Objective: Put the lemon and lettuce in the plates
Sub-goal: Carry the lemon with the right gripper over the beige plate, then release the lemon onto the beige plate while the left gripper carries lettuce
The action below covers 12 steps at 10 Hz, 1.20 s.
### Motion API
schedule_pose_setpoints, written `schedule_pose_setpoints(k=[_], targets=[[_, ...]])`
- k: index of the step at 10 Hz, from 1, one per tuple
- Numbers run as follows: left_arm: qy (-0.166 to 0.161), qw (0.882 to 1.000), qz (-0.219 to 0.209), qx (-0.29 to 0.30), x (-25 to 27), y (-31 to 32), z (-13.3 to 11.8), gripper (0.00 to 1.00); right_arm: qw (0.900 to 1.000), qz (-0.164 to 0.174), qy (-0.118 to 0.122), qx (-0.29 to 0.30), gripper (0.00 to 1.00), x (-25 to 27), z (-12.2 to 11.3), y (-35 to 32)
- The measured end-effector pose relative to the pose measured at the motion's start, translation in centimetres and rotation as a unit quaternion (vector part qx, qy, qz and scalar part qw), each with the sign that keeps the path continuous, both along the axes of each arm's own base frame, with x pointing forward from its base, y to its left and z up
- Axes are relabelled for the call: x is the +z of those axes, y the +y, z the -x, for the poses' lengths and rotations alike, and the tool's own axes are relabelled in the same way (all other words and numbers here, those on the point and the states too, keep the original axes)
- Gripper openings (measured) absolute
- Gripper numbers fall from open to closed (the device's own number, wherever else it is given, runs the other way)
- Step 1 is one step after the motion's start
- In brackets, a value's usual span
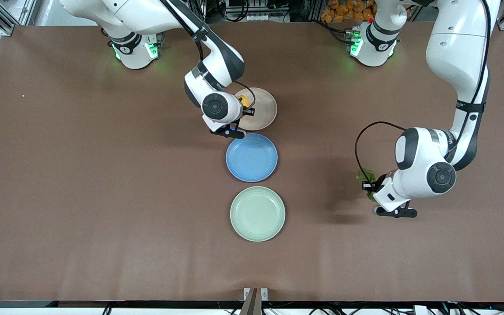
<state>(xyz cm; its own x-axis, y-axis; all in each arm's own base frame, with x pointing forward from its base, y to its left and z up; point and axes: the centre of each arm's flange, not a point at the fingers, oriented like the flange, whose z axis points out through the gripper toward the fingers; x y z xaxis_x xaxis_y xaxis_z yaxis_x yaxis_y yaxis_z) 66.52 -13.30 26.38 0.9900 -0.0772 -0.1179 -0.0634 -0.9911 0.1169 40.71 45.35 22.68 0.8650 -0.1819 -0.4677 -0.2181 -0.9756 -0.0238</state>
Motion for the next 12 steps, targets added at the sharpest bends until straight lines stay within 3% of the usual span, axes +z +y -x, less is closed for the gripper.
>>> schedule_pose_setpoints(k=[5,8,10,12], targets=[[-0.030,0.998,0.048,0.031,5.1,-4.9,-1.0,0.04,1.000,-0.001,-0.009,-0.027,0.63,-0.6,-0.2,0.4],[-0.027,0.995,0.055,0.082,6.3,-8.8,-0.6,0.04,0.999,-0.003,-0.014,-0.034,1.00,-0.2,-0.6,0.5],[-0.029,0.991,0.058,0.119,7.1,-11.4,-0.6,0.04,0.999,-0.005,-0.020,-0.044,1.00,0.2,-1.8,-0.1],[-0.040,0.984,0.068,0.160,6.8,-14.3,-0.6,0.04,0.998,0.008,-0.025,-0.056,1.00,2.4,-5.8,-3.5]])
